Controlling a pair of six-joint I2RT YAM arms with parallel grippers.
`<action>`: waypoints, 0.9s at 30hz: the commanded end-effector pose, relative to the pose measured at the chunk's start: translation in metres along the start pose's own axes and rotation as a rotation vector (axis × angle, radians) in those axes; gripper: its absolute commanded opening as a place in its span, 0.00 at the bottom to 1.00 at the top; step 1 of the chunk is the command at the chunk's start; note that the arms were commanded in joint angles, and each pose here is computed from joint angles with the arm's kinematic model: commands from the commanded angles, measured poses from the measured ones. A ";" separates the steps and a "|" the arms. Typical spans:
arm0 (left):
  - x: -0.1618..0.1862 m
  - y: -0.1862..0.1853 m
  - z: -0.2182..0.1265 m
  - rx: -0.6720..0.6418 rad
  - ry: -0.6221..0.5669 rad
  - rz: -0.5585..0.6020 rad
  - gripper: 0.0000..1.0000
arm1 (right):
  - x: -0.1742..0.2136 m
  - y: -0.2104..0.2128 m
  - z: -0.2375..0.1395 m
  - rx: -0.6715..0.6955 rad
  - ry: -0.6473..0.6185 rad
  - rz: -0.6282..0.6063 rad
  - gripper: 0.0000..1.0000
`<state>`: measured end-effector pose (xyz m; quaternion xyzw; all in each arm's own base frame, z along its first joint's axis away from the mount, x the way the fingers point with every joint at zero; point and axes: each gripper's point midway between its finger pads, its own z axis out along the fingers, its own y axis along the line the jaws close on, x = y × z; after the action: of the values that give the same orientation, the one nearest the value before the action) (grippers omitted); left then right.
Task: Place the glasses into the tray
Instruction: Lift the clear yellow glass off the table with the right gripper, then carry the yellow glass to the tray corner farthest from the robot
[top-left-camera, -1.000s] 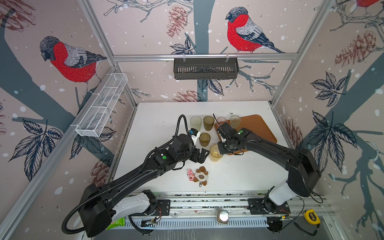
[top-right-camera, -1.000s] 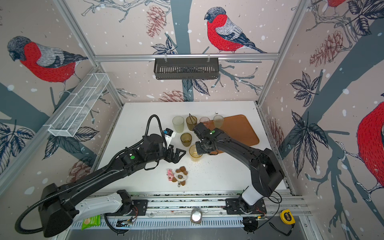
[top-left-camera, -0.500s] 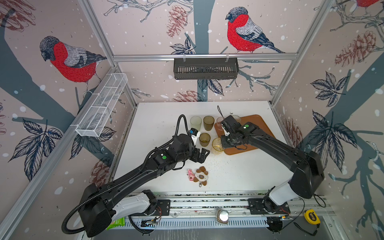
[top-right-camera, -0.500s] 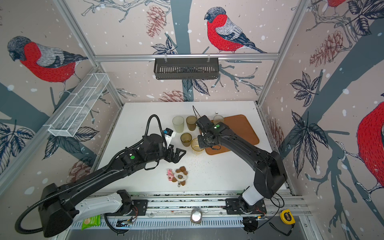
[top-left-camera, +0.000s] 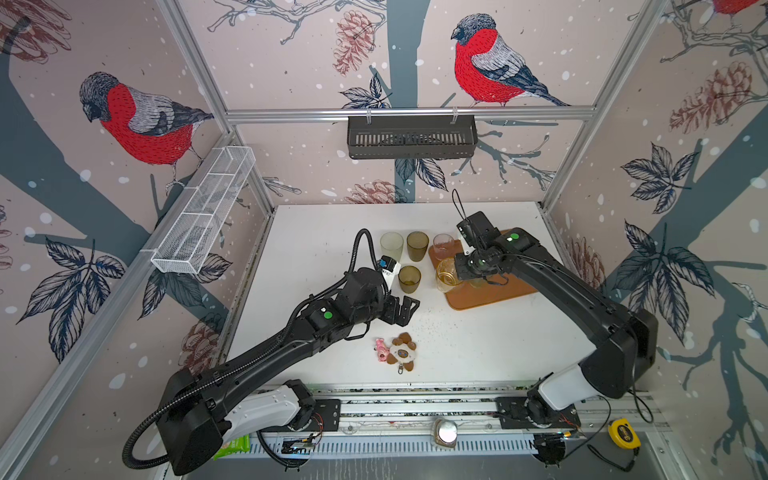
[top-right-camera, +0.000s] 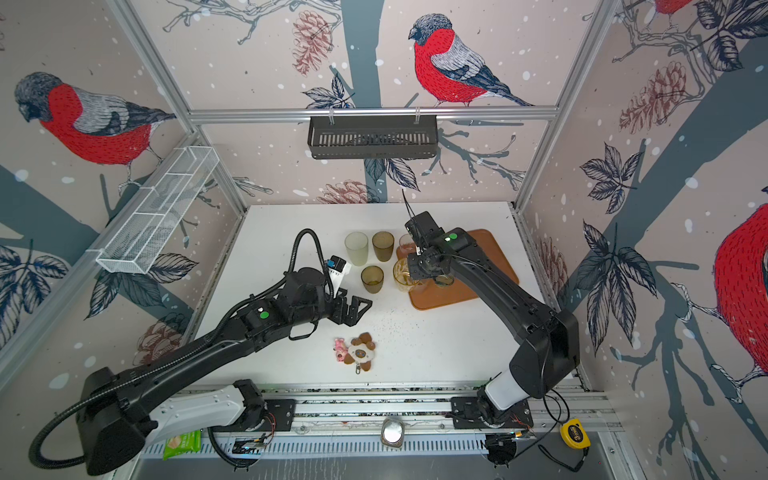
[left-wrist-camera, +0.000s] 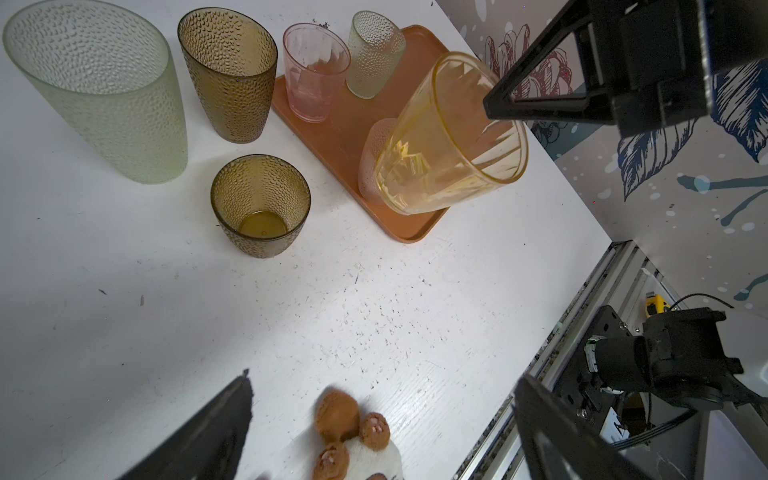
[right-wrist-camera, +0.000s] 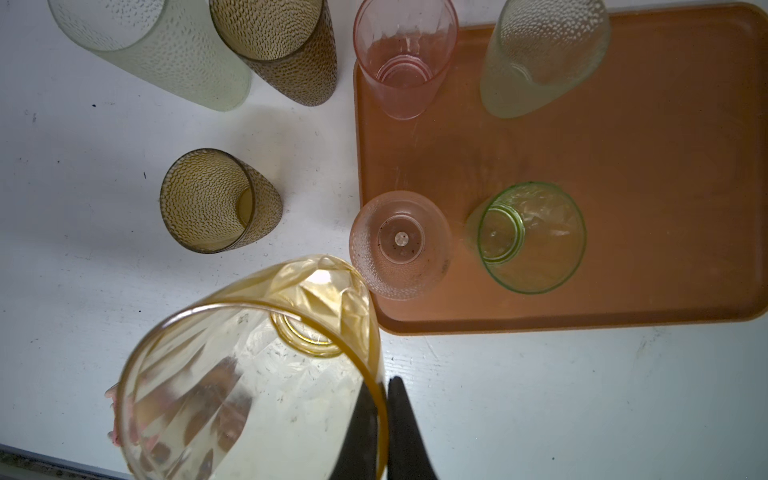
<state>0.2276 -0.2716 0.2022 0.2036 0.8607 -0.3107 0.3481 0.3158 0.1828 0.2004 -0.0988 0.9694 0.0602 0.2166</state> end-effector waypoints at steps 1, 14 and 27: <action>-0.009 -0.004 0.000 0.014 -0.035 0.015 0.98 | -0.003 -0.016 -0.005 0.037 0.006 -0.007 0.02; -0.014 -0.006 0.001 0.012 -0.032 0.028 0.98 | -0.031 -0.062 -0.015 0.080 -0.050 0.049 0.02; -0.023 -0.011 0.008 0.028 -0.034 0.040 0.98 | -0.060 -0.111 -0.022 0.113 -0.119 0.142 0.02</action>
<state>0.2360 -0.2819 0.2083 0.2160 0.8574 -0.3084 0.3509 0.3723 0.0838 0.2306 -0.0138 0.9667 0.0214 0.2545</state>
